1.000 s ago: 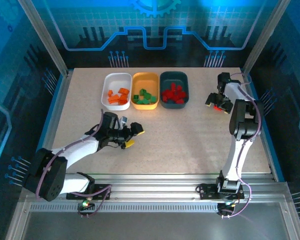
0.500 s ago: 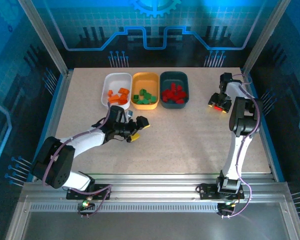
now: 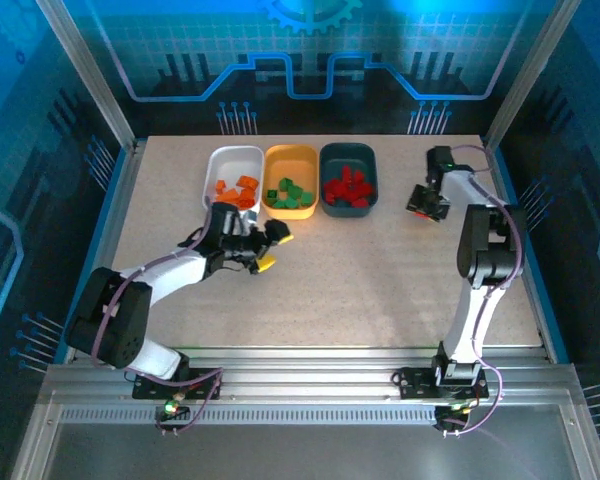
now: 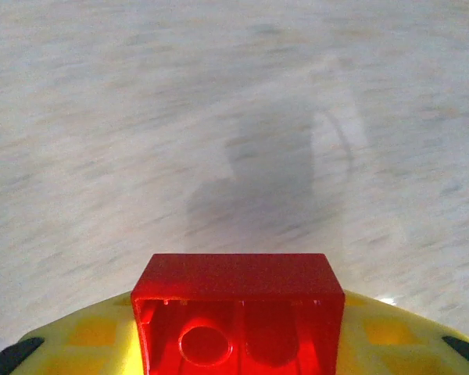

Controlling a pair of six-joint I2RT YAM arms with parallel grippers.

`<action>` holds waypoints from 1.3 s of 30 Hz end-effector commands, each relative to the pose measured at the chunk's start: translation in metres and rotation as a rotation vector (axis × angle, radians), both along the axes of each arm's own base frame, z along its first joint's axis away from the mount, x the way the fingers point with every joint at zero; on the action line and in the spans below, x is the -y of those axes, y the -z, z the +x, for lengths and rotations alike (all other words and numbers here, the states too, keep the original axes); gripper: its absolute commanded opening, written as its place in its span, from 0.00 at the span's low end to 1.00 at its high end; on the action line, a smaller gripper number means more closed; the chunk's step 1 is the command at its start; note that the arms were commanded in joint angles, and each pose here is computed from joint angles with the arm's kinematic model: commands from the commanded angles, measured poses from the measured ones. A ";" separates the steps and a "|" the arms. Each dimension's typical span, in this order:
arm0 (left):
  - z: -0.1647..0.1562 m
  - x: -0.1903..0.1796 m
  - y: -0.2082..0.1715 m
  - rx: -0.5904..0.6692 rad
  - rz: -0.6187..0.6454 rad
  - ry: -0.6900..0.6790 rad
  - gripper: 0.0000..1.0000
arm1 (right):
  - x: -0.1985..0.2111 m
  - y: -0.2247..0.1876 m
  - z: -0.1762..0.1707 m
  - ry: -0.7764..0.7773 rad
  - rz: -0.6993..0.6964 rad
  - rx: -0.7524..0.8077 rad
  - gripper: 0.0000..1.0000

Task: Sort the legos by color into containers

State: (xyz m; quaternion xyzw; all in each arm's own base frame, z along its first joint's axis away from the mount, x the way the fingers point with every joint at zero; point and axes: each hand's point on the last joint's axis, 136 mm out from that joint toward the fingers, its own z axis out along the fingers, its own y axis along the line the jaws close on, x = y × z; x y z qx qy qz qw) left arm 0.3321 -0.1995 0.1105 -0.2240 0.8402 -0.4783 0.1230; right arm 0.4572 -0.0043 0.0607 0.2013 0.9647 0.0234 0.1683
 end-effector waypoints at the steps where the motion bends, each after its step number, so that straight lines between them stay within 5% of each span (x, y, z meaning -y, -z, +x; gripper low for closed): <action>1: 0.012 -0.046 0.003 -0.047 -0.110 -0.145 0.99 | -0.074 -0.065 0.022 -0.127 0.013 0.209 0.43; 9: -0.008 -0.138 -0.012 -0.021 -0.022 -0.366 0.99 | -0.168 -0.073 0.064 -0.321 -0.014 0.186 0.45; 12: -0.020 -0.144 -0.014 -0.014 -0.045 -0.386 0.99 | -0.185 -0.060 0.081 -0.339 0.030 0.176 0.46; 14: -0.026 -0.141 -0.016 -0.006 -0.063 -0.376 0.99 | -0.192 -0.056 0.089 -0.330 0.087 0.190 0.57; 21: -0.034 -0.136 -0.043 0.064 -0.065 -0.339 0.99 | -0.191 -0.096 0.092 -0.329 0.093 0.281 0.73; 29: -0.044 -0.136 -0.069 0.157 -0.035 -0.349 0.99 | -0.180 -0.147 0.020 -0.347 0.111 0.405 0.74; 39: -0.045 -0.142 -0.109 0.300 0.067 -0.360 0.99 | -0.190 -0.221 -0.100 -0.535 0.111 0.765 0.79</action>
